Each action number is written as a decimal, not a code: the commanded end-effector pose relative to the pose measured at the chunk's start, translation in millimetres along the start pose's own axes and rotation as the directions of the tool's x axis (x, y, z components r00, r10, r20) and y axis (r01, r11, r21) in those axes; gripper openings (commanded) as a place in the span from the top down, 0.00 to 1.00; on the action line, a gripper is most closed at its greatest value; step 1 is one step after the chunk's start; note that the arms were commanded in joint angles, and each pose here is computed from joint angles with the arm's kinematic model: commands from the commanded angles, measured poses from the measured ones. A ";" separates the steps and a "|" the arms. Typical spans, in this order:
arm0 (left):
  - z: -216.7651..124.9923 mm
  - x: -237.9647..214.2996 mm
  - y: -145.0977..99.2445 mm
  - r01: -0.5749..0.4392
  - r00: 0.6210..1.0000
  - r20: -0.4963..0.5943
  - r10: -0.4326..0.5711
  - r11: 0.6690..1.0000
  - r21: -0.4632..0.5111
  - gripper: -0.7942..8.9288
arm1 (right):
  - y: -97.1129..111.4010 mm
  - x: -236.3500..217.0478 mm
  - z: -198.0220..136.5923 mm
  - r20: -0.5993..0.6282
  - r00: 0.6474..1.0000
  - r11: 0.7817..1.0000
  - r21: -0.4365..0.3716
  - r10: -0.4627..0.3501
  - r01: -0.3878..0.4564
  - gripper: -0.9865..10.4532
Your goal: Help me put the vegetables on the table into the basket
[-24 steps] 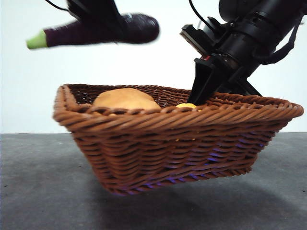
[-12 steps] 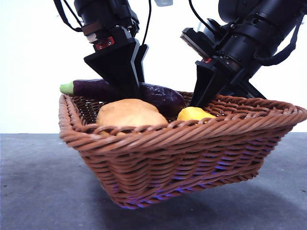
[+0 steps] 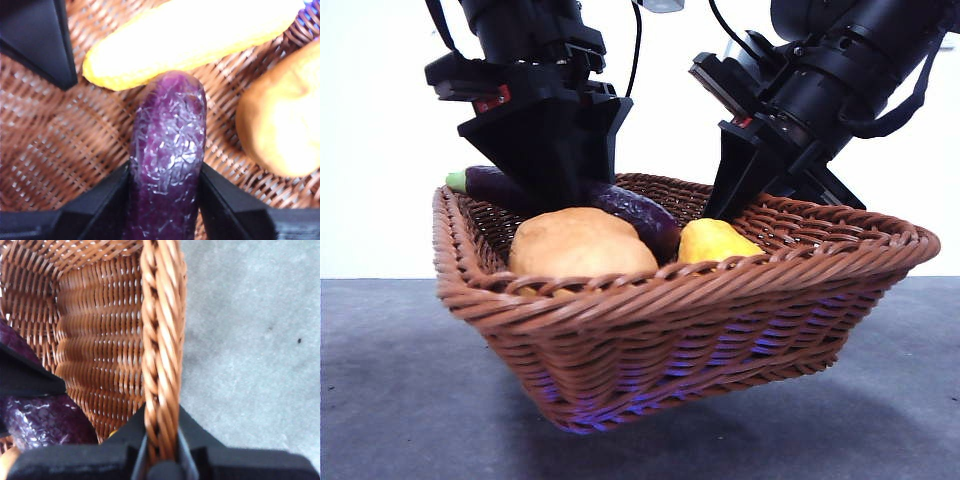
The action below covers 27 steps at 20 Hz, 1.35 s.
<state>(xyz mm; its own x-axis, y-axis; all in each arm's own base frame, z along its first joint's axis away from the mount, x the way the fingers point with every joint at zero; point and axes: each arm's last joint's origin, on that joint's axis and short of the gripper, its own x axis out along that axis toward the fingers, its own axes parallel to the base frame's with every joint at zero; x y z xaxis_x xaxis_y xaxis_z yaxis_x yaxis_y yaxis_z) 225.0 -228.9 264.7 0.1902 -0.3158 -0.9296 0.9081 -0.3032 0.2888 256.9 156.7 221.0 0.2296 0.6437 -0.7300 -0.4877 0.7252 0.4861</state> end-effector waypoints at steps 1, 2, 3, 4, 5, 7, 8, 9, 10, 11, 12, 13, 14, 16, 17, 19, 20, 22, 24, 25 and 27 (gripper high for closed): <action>0.2 4.0 4.3 -0.023 0.999 0.031 0.023 1.000 0.004 0.87 | 1.1 -0.7 2.2 0.017 1.000 1.000 0.006 0.021 -0.021 0.92; -0.9 3.8 6.3 -0.035 0.999 0.039 0.035 0.999 0.000 0.72 | 1.1 -0.7 2.2 0.017 1.000 1.000 0.006 0.021 -0.021 0.92; -0.9 3.8 7.7 -0.047 0.998 0.043 0.047 0.999 -0.003 0.59 | 1.1 -0.7 2.2 0.017 1.000 1.000 0.006 0.021 -0.021 0.92; -0.4 3.7 8.6 -0.057 0.997 0.046 0.057 0.998 -0.002 0.48 | 1.1 -0.7 2.3 0.018 1.000 1.000 0.006 0.021 -0.021 0.92; -0.6 3.7 8.9 -0.060 0.997 0.043 0.060 0.998 -0.002 0.47 | 1.1 -0.7 2.3 0.018 1.000 1.000 0.005 0.021 -0.021 0.92; -1.3 3.5 9.1 -0.062 0.997 0.039 0.063 0.998 -0.009 0.47 | 1.1 -0.7 2.3 0.018 1.000 1.000 0.002 0.021 -0.021 0.92; -1.2 3.4 9.2 -0.064 0.997 0.036 0.065 0.998 -0.009 0.47 | 1.2 -0.7 2.5 0.020 1.000 1.000 0.000 0.021 -0.021 0.92; -1.3 2.5 10.1 -0.076 0.997 0.019 0.076 0.997 -0.025 0.47 | 1.1 -0.7 2.5 0.020 1.000 1.000 0.001 0.021 -0.021 0.92; -0.9 -0.5 12.5 -0.099 0.995 -0.002 0.099 0.992 -0.076 0.47 | 1.2 -0.7 2.6 0.021 1.000 1.000 0.000 0.021 -0.021 0.92; 0.0 -7.1 15.8 -0.136 0.991 -0.029 0.133 0.981 -0.139 0.47 | 1.1 -0.8 2.7 0.021 1.000 1.000 0.000 0.021 -0.021 0.92; 1.2 -17.0 19.6 -0.168 0.986 -0.047 0.162 0.965 -0.203 0.47 | 1.1 -0.8 2.7 0.021 1.000 1.000 0.000 0.021 -0.021 0.92; 1.0 -30.7 25.0 -0.190 0.982 -0.047 0.184 0.943 -0.272 0.47 | 1.1 -0.8 2.8 0.023 1.000 1.000 0.000 0.020 -0.020 0.92; 0.0 -44.8 30.6 -0.208 0.978 -0.044 0.206 0.915 -0.346 0.47 | 1.0 -0.8 3.0 0.025 1.000 1.000 0.000 0.017 -0.017 0.92; -6.0 -77.7 41.5 -0.229 0.970 -0.051 0.238 0.823 -0.519 0.47 | 0.1 -1.2 3.3 0.028 1.000 1.000 0.003 0.011 -0.011 0.92; -11.8 -93.0 44.3 -0.228 0.970 -0.064 0.236 0.779 -0.584 0.47 | -2.8 -2.6 4.5 0.039 0.999 1.000 0.012 0.002 -0.003 0.92; -26.6 -116.8 45.7 -0.217 0.971 -0.085 0.223 0.676 -0.705 0.47 | -11.4 -8.2 9.2 0.075 0.997 0.999 0.052 -0.012 0.009 0.92; -37.9 -126.0 45.2 -0.200 0.971 -0.069 0.230 0.617 -0.761 0.47 | -17.7 -13.5 13.0 0.095 0.995 0.997 0.070 -0.026 0.020 0.92; -63.6 -141.5 41.5 -0.124 0.975 -0.016 0.222 0.484 -0.866 0.50 | -28.7 -26.8 23.1 0.143 0.989 0.994 0.099 -0.049 0.035 0.92; -85.5 -152.3 35.8 -0.041 0.979 0.047 0.199 0.414 -0.909 0.85 | -37.7 -43.7 35.7 0.198 0.979 0.992 0.123 -0.045 0.021 0.92; -94.4 -155.6 33.6 -0.005 0.979 0.074 0.188 0.391 -0.920 0.92 | -41.0 -53.5 42.5 0.223 0.973 0.991 0.133 -0.060 0.031 0.92; -105.3 -162.2 30.5 0.040 0.973 0.122 0.196 0.377 -0.925 0.93 | -46.4 -77.4 57.1 0.272 0.958 0.989 0.133 -0.092 0.057 0.92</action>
<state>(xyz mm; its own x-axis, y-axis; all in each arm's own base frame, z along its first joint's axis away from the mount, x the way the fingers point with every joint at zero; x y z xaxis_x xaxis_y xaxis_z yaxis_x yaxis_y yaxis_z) 263.7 -92.1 397.9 0.3154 -0.4674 -0.8259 0.6865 0.7132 -0.1415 308.1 86.3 277.0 0.4802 0.6004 -0.6395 -0.3335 0.7992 0.5000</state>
